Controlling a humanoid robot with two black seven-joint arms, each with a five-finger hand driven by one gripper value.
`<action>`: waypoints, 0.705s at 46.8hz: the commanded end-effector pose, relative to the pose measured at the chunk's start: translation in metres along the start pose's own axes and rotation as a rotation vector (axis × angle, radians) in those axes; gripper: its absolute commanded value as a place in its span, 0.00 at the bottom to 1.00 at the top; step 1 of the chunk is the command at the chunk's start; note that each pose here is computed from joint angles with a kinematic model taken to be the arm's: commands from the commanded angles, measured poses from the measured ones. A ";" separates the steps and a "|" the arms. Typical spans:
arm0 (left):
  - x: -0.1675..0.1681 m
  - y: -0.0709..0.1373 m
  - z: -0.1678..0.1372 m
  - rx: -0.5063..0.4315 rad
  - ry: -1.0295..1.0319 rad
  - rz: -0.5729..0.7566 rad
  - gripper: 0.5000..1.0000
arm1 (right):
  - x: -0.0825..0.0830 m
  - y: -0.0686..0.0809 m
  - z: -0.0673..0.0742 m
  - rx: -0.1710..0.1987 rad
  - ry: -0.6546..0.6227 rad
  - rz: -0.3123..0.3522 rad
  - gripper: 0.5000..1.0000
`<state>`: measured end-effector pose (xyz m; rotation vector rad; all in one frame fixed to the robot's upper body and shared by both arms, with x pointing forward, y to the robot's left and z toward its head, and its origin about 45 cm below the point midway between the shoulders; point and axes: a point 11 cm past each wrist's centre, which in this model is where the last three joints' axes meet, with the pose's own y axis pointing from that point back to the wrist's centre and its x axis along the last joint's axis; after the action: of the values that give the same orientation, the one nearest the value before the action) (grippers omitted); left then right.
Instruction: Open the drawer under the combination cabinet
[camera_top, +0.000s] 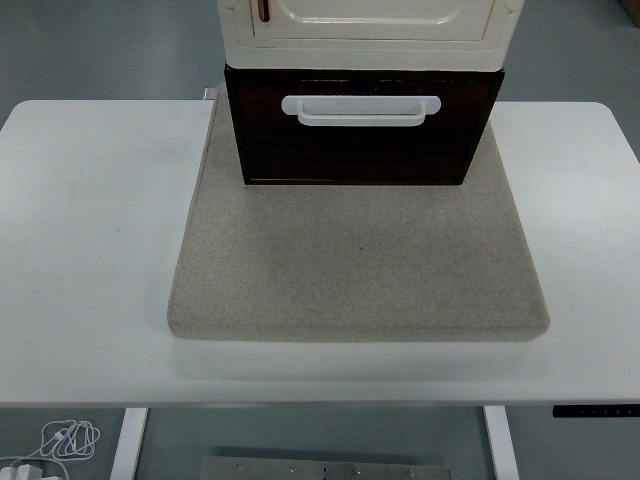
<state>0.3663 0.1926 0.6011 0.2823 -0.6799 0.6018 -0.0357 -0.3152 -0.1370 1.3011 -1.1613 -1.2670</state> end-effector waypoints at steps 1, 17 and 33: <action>-0.009 0.001 -0.008 0.055 -0.022 -0.050 1.00 | 0.000 0.000 0.000 0.000 0.000 0.000 0.85; -0.050 -0.011 -0.074 0.347 -0.054 -0.251 1.00 | 0.000 0.000 0.000 0.000 0.000 0.000 0.85; -0.072 -0.056 -0.098 0.462 -0.095 -0.321 1.00 | 0.000 0.000 0.000 0.000 0.000 -0.001 0.85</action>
<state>0.3974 0.1661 0.4779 0.8161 -0.5580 0.4254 -0.0357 -0.3151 -0.1370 1.3014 -1.1613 -1.2669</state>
